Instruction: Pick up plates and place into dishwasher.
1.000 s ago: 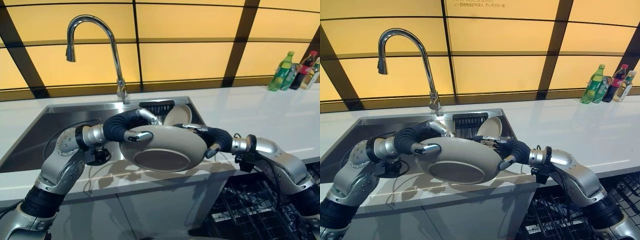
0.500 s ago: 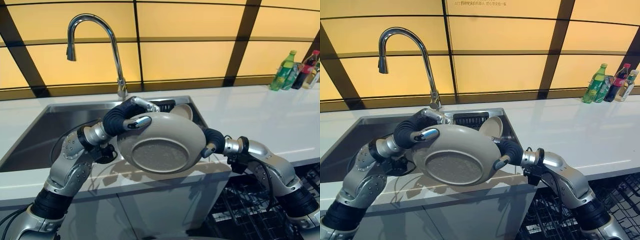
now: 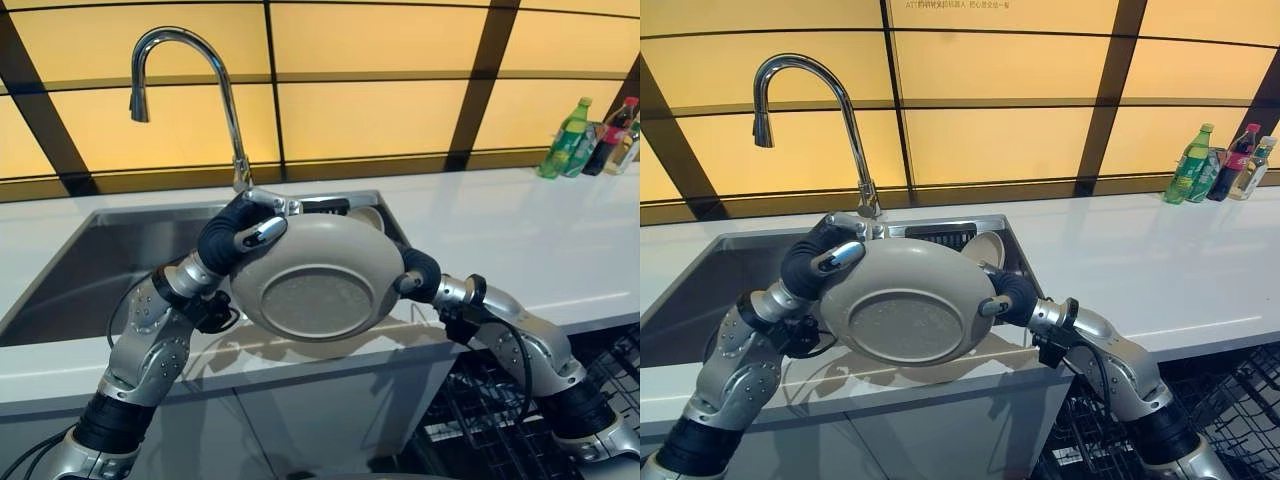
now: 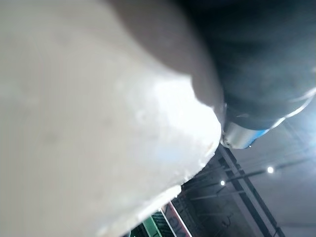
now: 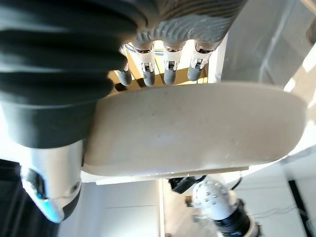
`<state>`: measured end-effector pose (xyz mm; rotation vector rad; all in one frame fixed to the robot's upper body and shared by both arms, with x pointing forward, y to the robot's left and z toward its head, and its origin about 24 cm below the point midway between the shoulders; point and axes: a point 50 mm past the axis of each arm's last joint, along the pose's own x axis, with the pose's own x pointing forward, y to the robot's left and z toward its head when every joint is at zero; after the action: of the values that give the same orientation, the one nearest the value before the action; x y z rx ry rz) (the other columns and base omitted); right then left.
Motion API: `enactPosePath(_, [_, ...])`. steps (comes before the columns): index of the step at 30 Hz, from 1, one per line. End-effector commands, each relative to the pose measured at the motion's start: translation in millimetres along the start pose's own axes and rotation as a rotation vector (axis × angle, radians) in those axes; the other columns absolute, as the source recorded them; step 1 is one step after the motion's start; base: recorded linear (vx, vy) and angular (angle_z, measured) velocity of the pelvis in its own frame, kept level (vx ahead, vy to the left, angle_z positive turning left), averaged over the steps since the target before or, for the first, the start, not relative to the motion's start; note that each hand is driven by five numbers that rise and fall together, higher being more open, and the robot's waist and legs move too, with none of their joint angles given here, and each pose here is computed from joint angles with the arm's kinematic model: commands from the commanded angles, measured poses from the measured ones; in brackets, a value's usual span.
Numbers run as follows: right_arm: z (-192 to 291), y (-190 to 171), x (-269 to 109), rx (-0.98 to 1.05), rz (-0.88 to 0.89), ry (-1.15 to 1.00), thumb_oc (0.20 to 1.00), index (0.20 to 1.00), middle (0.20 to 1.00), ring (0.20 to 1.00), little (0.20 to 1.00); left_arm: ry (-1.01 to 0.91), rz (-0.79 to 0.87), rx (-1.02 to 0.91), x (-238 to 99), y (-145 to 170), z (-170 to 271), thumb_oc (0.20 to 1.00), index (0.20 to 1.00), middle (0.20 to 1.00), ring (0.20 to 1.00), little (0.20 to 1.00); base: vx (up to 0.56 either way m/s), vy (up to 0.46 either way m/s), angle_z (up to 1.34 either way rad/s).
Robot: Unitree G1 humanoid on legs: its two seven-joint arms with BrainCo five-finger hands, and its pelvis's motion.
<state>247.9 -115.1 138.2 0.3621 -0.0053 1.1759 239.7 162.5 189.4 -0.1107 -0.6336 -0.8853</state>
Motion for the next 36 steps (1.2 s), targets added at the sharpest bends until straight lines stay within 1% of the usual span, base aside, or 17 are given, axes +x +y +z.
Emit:
enactPosePath(1, [-3, 36, 27, 0.054, 0.175, -0.051, 0.200, 0.200, 0.200, 0.200, 0.200, -0.140, -0.049, 0.001, 24, -9, 5, 0.200, 0.200, 0.200, 0.200, 0.200, 0.00, 0.000, 0.00])
enactPosePath(21, [-11, 34, 24, 0.039, 0.141, -0.010, 0.200, 0.200, 0.200, 0.200, 0.200, -0.155, -0.009, -0.017, 24, -9, 3, 0.200, 0.200, 0.200, 0.200, 0.200, 0.00, -0.003, -0.01])
enactPosePath(25, [-8, 31, 26, 0.020, 0.108, -0.030, 0.200, 0.200, 0.200, 0.200, 0.200, -0.147, 0.031, -0.044, 23, -7, 1, 0.200, 0.200, 0.200, 0.200, 0.200, -0.01, 0.000, 0.00])
enactPosePath(26, [-6, 30, 25, 0.010, 0.094, -0.042, 0.200, 0.200, 0.200, 0.200, 0.200, -0.136, 0.053, -0.070, 23, -5, -1, 0.351, 0.351, 0.351, 0.351, 0.351, -0.04, 0.004, 0.01])
enactPosePath(27, [-6, 28, 25, 0.007, 0.081, -0.047, 0.200, 0.200, 0.200, 0.200, 0.200, -0.131, 0.074, -0.088, 23, -4, -3, 0.733, 0.733, 0.733, 0.733, 0.733, -0.04, 0.003, 0.01])
enactPosePath(28, [-5, 28, 25, 0.002, 0.072, -0.051, 0.200, 0.200, 0.200, 0.200, 0.200, -0.129, 0.100, -0.104, 22, -3, -5, 1.000, 1.000, 1.000, 1.000, 1.000, 0.00, 0.000, 0.00])
enactPosePath(31, [-3, 22, 23, -0.023, 0.029, -0.064, 0.200, 0.200, 0.200, 0.200, 0.200, -0.131, 0.185, -0.149, 17, 3, -9, 1.000, 1.000, 1.000, 1.000, 1.000, -0.04, -0.001, 0.04])
enactPosePath(35, [3, 13, 18, -0.074, -0.069, -0.088, 0.200, 0.200, 0.200, 0.200, 0.200, -0.162, 0.322, -0.101, 10, 13, -5, 1.000, 1.000, 1.000, 1.000, 1.000, -0.05, -0.012, 0.05])
enactPosePath(36, [7, 9, 15, -0.098, -0.110, -0.098, 0.200, 0.200, 0.200, 0.200, 0.200, -0.186, 0.379, -0.083, 6, 18, -1, 1.000, 1.000, 1.000, 1.000, 1.000, -0.04, -0.020, 0.03])
